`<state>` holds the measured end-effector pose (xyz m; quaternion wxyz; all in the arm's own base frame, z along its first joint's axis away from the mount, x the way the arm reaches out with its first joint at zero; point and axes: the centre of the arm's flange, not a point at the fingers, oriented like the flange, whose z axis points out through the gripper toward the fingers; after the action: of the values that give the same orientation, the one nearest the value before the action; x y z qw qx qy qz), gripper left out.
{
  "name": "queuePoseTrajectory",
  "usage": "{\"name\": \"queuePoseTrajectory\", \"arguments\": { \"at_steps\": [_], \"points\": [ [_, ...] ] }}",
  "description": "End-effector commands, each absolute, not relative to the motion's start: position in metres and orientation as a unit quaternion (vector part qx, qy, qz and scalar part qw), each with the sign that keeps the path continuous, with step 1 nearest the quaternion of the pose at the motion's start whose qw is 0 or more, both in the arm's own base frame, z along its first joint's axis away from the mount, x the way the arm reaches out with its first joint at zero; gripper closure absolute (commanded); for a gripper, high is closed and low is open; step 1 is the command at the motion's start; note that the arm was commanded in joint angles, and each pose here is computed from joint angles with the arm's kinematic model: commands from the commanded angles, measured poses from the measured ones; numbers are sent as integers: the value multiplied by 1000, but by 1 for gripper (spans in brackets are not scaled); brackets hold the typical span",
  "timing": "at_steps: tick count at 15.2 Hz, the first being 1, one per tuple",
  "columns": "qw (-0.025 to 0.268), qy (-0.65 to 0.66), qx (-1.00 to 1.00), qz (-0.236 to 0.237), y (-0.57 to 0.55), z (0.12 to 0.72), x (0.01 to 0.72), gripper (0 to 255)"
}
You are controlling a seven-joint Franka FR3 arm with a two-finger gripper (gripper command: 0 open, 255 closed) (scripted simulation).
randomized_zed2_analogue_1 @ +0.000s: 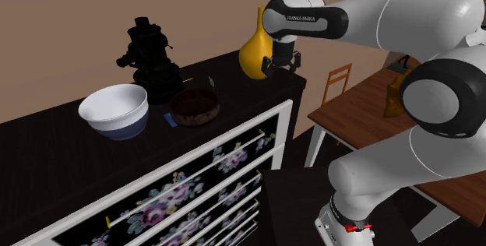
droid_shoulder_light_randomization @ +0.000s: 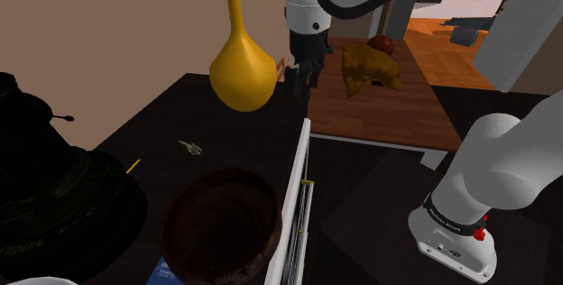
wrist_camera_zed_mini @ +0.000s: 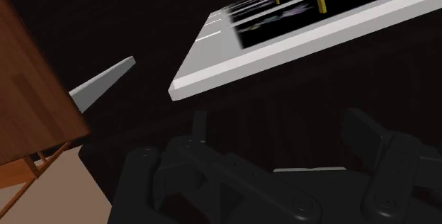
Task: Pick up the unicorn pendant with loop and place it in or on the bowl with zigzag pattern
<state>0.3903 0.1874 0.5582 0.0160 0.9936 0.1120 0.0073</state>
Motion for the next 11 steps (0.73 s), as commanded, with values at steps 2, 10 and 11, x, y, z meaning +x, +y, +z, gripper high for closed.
{"name": "queuePoseTrajectory", "arguments": {
  "at_steps": [2, 10, 11],
  "points": [
    [15, 126, 992, 17, 224, 556, 404, 0],
    [15, 164, 986, 40, 321, 548, 434, 0],
    [15, 169, 985, 43, 333, 547, 437, 0]
  ]
}}
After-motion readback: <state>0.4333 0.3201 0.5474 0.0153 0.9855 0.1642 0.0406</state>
